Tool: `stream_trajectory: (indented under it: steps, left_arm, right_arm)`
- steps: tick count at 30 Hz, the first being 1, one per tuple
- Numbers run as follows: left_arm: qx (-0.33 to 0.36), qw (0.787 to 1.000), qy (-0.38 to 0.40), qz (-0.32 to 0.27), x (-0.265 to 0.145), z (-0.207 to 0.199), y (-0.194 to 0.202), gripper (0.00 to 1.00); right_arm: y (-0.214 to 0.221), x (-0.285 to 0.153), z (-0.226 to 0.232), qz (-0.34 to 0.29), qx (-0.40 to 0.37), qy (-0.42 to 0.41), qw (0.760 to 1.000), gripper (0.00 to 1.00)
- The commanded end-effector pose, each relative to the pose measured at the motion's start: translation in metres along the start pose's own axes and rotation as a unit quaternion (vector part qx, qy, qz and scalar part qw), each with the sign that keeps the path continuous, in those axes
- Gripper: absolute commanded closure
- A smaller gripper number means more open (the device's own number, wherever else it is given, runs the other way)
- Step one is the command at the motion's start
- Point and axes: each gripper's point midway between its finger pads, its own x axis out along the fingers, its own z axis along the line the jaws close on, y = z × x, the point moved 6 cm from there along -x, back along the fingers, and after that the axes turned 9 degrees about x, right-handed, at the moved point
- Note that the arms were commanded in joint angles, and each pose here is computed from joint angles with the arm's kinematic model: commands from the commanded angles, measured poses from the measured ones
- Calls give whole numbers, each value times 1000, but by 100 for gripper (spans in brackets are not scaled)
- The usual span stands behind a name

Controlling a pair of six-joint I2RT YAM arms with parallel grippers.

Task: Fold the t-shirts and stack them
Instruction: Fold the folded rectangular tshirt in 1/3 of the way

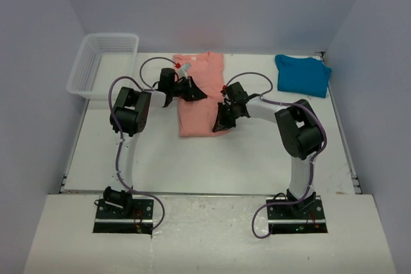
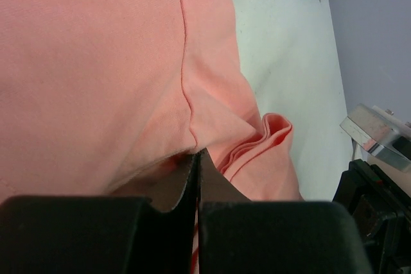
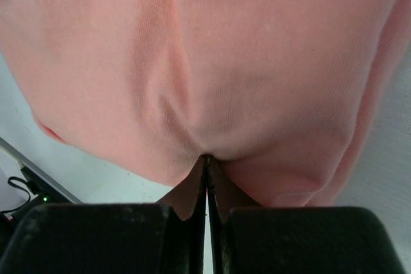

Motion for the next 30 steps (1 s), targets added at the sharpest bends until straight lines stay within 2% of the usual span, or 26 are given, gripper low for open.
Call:
stream_trajectory:
  steps: [1,5,10,14,20,24,26,28,29,30]
  left_arm:
    - [0,1000,-9,-12,-2,19,-4,100]
    - [9,1000,-2,-9,-3,20,-4,100]
    - [52,998,7,-27,-12,-2,-32,100]
    - [101,993,20,-56,-31,-44,-72,100]
    - [146,985,12,-88,-61,-96,-112,96]
    - [147,985,-9,-94,-75,-110,-116,94]
    - [139,986,-24,-91,-80,-109,-111,93]
    - [130,986,-42,-92,-84,-108,-104,93]
    - [113,988,-58,-83,-83,-100,-91,93]
    - [100,990,-65,-79,-83,-97,-83,93]
  right_arm:
    - [14,7,-28,5,16,59,998,100]
    - [16,3,-24,3,-7,38,999,100]
    - [7,-10,-7,-2,-64,9,998,100]
    - [-5,-34,12,-35,-108,-9,993,100]
    - [-20,-84,51,-77,-150,-30,985,96]
    - [-27,-102,65,-93,-161,-33,982,89]
    - [-35,-101,65,-101,-158,-19,982,77]
    - [-50,-102,69,-107,-156,-16,982,73]
    - [-53,-91,62,-89,-147,-2,985,74]
    - [-62,-94,68,-97,-149,-7,984,100]
